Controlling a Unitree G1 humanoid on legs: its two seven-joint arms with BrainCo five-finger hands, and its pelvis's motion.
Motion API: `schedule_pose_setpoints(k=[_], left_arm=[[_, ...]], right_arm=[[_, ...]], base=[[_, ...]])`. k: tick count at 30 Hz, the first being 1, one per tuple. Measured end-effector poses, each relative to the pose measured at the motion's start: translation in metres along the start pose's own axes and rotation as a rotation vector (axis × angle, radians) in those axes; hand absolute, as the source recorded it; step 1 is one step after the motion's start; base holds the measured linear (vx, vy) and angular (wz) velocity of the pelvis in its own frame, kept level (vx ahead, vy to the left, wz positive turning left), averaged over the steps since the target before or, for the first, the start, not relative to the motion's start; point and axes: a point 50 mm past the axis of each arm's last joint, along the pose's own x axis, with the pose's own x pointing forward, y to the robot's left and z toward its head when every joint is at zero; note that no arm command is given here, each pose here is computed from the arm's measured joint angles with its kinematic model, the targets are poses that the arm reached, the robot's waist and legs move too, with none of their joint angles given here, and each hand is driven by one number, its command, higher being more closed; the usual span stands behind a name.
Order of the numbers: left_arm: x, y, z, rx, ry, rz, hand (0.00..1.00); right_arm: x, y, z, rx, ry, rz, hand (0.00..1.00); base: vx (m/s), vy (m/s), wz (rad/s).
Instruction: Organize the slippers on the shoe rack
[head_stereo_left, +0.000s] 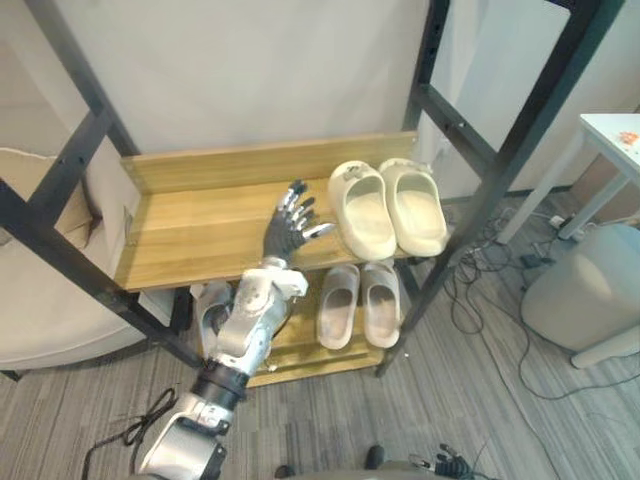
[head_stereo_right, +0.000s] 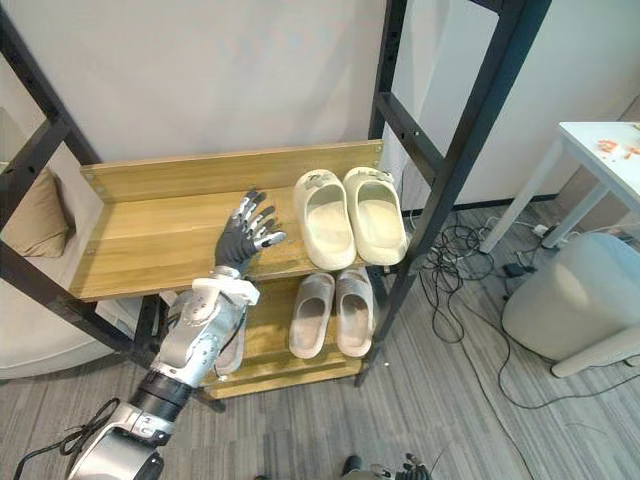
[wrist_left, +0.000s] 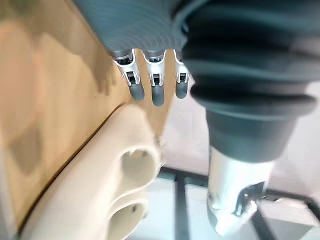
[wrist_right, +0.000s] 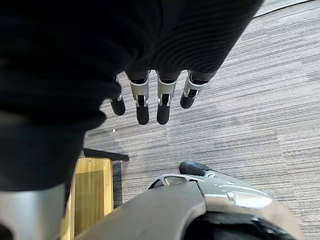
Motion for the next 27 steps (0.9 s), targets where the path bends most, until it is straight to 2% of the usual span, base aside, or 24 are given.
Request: schedule_pose_setpoints(k=[3, 10, 14, 22, 23, 27], left_arm=[[-0.011, 0.008, 0.006, 0.009, -0.025, 0.000, 0.00], [-0.046, 0.001, 0.025, -0.053, -0.111, -0.116, 0.00], [-0.062, 0.003, 0.022, -0.096, -0.093, -0.130, 0.00], [-0.106, 0.011, -0.015, -0.136, 0.093, -0.122, 0.00], [-0.118, 0.017, -0.040, -0.139, 0.205, -0.088, 0.00], [-0.140, 0.034, -0.080, -0.079, 0.404, -0.001, 0.00]], right_arm=[[0.000, 0.000, 0.000, -0.002, 0.001, 0.006, 0.00], [0.001, 0.000, -0.002, -0.023, 0.016, 0.023, 0.00], [0.002, -0.001, -0.002, -0.059, 0.020, 0.037, 0.00], [0.003, 0.000, 0.000, -0.096, 0.022, 0.048, 0.00], [0.004, 0.000, 0.001, -0.099, 0.022, 0.048, 0.00], [0.005, 0.000, 0.006, -0.100, 0.009, 0.048, 0.00]], base=[[-0.01, -0.009, 0.08], [-0.02, -0.010, 0.09], [-0.01, -0.001, 0.02], [0.00, 0.000, 0.01], [0.01, 0.007, 0.04], [0.01, 0.005, 0.00]])
